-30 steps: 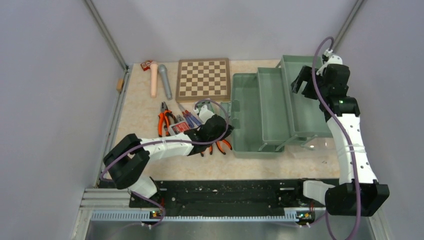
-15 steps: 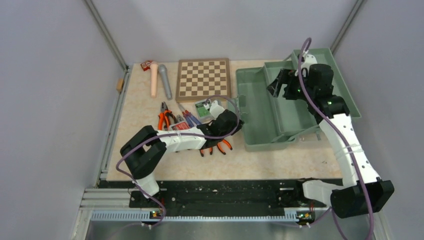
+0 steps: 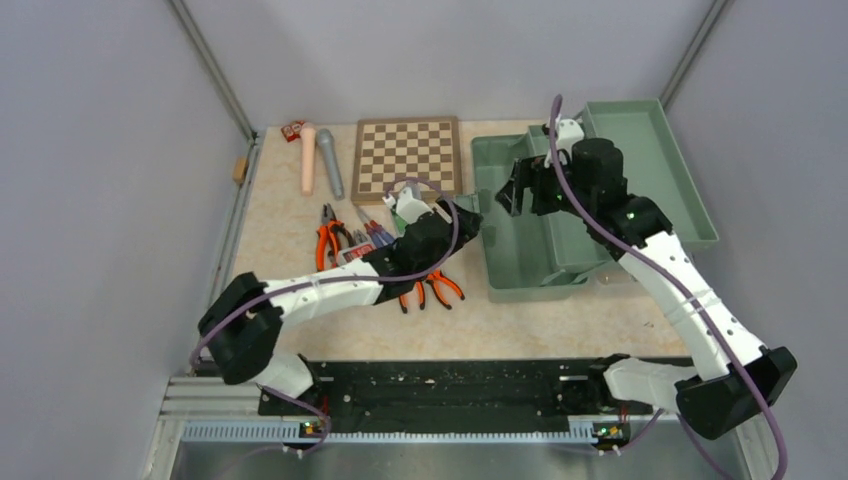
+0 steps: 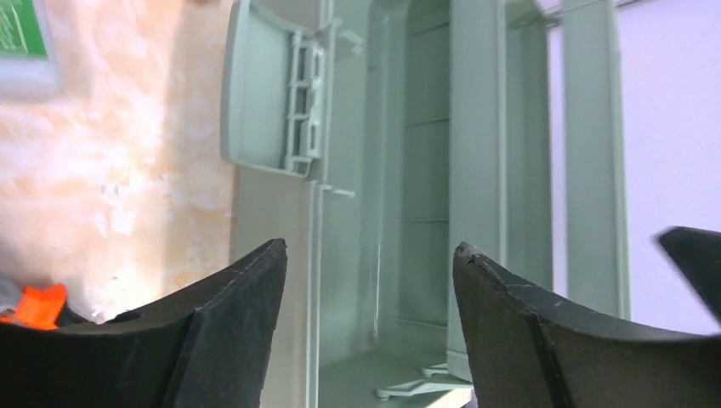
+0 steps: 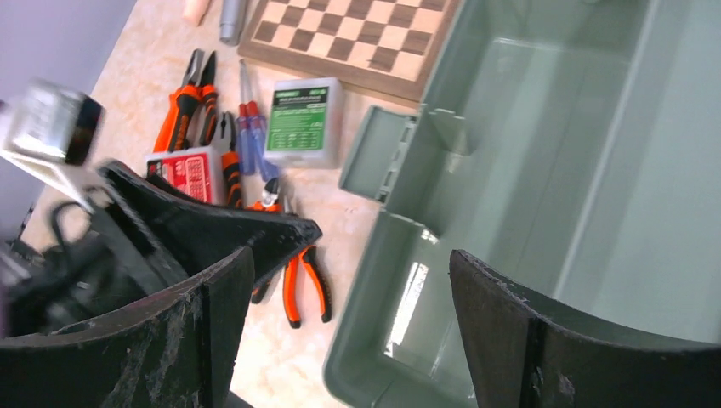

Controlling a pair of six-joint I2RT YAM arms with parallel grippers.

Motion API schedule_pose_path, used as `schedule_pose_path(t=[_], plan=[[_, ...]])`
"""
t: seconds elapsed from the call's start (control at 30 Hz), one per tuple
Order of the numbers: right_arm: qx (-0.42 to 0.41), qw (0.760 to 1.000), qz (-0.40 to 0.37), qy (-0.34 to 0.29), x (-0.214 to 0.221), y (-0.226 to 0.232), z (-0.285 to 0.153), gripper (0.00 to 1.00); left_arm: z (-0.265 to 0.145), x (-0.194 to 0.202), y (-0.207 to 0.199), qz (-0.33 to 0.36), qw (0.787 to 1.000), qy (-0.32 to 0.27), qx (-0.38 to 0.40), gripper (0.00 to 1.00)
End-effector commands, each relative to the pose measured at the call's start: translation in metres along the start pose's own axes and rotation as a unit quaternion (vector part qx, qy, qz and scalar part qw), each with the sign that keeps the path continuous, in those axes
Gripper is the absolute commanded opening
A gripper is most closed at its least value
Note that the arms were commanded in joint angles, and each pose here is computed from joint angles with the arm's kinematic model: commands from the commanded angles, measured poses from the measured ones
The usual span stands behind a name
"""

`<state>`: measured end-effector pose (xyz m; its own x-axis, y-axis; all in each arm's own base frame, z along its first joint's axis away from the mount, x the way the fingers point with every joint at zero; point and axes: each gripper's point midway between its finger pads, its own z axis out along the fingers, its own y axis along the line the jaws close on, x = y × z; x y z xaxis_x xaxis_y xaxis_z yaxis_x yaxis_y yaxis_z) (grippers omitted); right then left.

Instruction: Pack the tool kit

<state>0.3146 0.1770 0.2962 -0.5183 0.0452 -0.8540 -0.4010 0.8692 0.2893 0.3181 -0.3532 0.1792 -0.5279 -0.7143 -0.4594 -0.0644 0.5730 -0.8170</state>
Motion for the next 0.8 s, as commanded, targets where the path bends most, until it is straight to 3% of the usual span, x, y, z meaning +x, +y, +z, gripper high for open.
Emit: schedule_pose_path(t=[0.0, 0.13, 0.3, 0.57, 0.77], plan=[[-0.02, 0.999, -0.041, -0.019, -0.006, 0.027, -0.009, 0.83, -0.038, -0.062, -0.023, 0.06, 0.995, -0.073, 0.022, 0.79], [-0.042, 0.997, -0.058, -0.001, 0.014, 0.046, -0.002, 0.83, -0.074, -0.116, 0.0, 0.099, 0.988, -0.115, -0.004, 0.86], [-0.075, 0.994, -0.08, 0.026, 0.04, 0.076, 0.011, 0.83, -0.128, -0.171, 0.059, 0.152, 0.98, -0.111, -0.071, 0.94], [-0.101, 0.987, -0.102, 0.067, 0.082, 0.106, 0.039, 0.83, -0.212, -0.189, 0.157, 0.217, 0.95, -0.09, -0.206, 0.99], [-0.097, 0.983, -0.111, 0.109, 0.115, 0.119, 0.076, 0.84, -0.228, -0.203, 0.169, 0.233, 0.938, -0.108, -0.234, 0.99]])
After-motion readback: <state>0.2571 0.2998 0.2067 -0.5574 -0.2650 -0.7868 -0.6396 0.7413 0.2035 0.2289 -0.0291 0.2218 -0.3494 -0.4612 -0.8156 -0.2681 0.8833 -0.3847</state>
